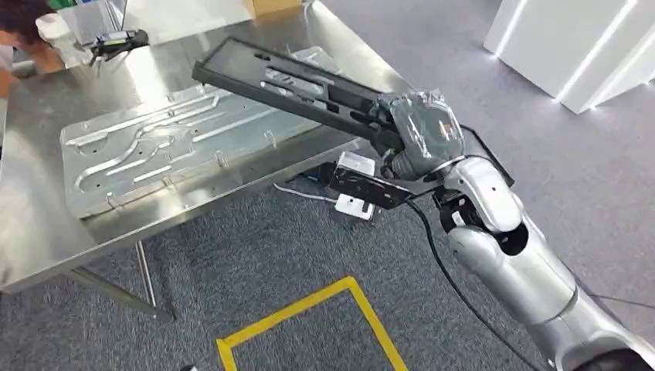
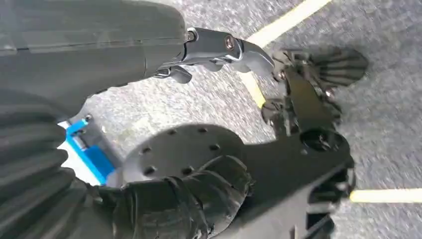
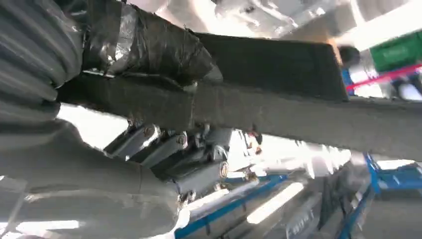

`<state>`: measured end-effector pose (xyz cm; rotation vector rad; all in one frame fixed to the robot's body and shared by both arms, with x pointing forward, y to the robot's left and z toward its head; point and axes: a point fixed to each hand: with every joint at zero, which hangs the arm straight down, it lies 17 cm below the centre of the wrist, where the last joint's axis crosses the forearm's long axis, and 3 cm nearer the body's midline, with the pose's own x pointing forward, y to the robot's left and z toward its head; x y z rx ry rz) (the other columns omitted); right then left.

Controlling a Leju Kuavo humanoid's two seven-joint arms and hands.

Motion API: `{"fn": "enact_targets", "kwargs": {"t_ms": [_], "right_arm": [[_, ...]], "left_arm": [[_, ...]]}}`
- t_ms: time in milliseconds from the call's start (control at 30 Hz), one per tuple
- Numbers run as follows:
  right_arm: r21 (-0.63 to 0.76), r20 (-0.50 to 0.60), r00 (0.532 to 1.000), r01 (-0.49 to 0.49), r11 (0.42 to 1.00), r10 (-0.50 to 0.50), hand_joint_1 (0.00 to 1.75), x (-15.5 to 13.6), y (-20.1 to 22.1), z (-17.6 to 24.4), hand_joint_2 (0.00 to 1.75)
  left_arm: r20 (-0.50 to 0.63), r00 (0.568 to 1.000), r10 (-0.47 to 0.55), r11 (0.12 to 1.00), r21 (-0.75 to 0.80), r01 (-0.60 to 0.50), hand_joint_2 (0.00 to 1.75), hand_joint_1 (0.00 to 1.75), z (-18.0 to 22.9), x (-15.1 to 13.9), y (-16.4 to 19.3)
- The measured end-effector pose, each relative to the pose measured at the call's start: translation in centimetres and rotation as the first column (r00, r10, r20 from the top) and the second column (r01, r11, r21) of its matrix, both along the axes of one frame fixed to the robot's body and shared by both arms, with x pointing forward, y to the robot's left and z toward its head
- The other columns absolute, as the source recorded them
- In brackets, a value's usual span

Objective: Take the parts from the cabinet and place them on the table.

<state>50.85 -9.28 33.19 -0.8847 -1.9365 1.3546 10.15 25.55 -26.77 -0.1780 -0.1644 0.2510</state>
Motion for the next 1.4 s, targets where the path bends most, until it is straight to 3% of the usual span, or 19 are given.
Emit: {"fn": "enact_targets", "kwargs": {"t_ms": [1400], "right_arm": [[-0.066,-0.011,0.999,-0.044,0.997,0.044,1.75,-0.1,1.5,-1.0,1.75]], "left_arm": [[-0.002,1.000,0.000,1.000,0.004,0.000,1.75,0.00,-0.1,-0.3,0.3]]}}
